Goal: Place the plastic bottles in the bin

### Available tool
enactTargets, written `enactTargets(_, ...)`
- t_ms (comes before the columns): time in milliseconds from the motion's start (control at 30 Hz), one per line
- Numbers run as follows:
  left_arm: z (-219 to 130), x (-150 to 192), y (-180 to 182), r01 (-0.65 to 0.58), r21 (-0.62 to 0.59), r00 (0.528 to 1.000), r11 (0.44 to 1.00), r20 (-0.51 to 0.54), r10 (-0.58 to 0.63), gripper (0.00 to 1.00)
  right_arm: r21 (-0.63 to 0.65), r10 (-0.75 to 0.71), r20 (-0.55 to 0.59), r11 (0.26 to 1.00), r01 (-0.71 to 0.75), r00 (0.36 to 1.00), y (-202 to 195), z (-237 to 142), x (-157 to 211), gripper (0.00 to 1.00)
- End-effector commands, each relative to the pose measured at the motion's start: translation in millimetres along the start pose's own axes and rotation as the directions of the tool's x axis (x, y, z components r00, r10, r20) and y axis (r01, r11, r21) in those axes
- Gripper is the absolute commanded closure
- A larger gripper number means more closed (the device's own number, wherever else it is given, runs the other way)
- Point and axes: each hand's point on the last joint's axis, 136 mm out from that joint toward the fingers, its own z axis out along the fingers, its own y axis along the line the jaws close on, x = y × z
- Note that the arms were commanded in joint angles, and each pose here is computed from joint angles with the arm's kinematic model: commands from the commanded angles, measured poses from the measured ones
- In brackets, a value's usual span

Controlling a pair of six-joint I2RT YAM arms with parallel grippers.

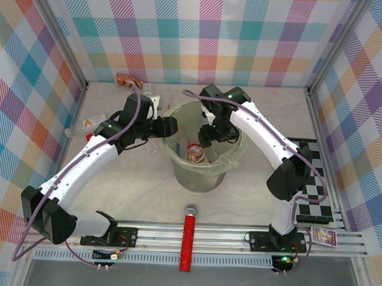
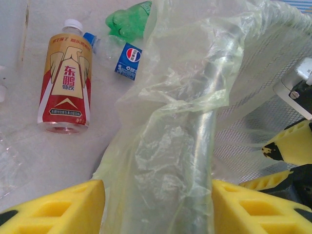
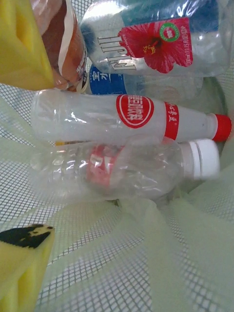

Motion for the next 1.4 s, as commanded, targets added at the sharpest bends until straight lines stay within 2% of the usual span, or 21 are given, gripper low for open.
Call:
enactTargets(0,3,11,0,-0.026,-0.012,0.999,1.0,-0.045,0.026,0.44,-0.029,-0.011,0.056,0.999,0.013,0.998,7,-21,-4,0.22)
enactTargets(200,5,11,-1,-0.026,-0.01,0.998,1.0,-0.052,0.025,0.44,-0.064,-0.011,0.157,0.998,0.021,0.987,11,-56,-14,0.17)
enactTargets(400,10,11,-4,-0.033,-0.006,0.997,0.999,-0.063,0.032,0.44,-0.122,0.037,0.309,0.993,0.001,0.95,5,-107,-22,0.14)
enactTargets(533,21,13,-13,-0.045,0.012,0.996,0.999,-0.08,0.046,0.44,-0.18,0.178,0.382,0.977,-0.115,0.907,-28,-142,-19,0.14)
enactTargets(667,38,15,-31,-0.07,0.044,0.992,0.997,-0.099,0.074,0.44,-0.279,0.358,0.415,0.925,-0.258,0.837,-77,-162,-9,0.14)
enactTargets(900,77,20,-70,-0.119,0.109,0.981,0.987,-0.14,0.134,0.44,-0.394,0.571,0.406,0.814,-0.427,0.713,-149,-161,18,0.12)
enactTargets(1033,100,24,-93,-0.153,0.147,0.971,0.977,-0.162,0.176,0.44,-0.431,0.631,0.388,0.768,-0.473,0.672,-171,-152,30,0.11)
enactTargets(1200,127,25,-113,-0.16,0.184,0.967,0.97,-0.166,0.191,0.43,-0.502,0.723,0.373,0.685,-0.529,0.582,-202,-146,45,0.08)
enactTargets(1367,135,26,-132,-0.181,0.22,0.964,0.959,-0.152,0.217,0.39,-0.536,0.758,0.342,0.642,-0.547,0.555,-211,-136,53,0.07)
